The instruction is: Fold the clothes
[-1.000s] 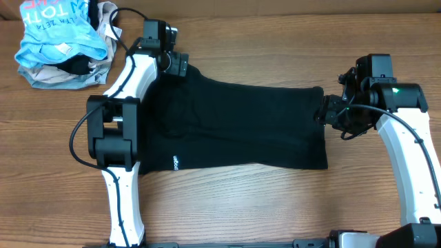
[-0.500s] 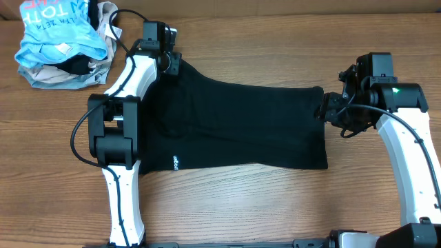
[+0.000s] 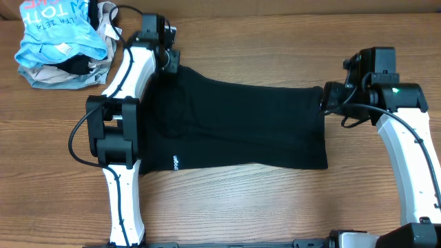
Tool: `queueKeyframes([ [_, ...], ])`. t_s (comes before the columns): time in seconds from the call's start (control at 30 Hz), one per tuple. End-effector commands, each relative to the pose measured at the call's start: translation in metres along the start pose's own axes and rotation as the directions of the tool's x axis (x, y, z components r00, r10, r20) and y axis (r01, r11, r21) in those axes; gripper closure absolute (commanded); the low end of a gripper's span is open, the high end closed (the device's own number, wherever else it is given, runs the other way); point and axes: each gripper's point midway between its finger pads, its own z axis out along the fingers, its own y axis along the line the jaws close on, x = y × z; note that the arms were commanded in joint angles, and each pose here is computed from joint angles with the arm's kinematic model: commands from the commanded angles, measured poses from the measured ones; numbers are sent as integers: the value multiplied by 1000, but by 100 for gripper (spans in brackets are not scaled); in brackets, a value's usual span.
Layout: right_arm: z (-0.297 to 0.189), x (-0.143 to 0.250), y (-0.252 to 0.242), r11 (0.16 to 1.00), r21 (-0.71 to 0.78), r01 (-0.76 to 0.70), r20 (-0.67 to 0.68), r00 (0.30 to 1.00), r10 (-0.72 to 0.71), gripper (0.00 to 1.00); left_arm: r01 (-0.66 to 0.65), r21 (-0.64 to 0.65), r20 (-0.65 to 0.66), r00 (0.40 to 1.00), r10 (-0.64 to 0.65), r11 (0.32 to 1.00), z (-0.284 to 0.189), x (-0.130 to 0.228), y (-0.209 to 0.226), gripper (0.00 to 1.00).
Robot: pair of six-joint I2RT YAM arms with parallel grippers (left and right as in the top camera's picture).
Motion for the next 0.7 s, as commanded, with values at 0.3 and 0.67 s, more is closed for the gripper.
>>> queueKeyframes([
  [0.3, 83, -59, -8, 997, 24, 68, 107, 992, -70, 42, 5, -7, -13, 1000, -5, 1000, -95, -40, -11, 96],
  [0.67, 167, -64, -27, 996, 69, 64, 93, 993, -70, 41, -2, 14, -96, 995, 3, 1000, -99, -20, -29, 96],
])
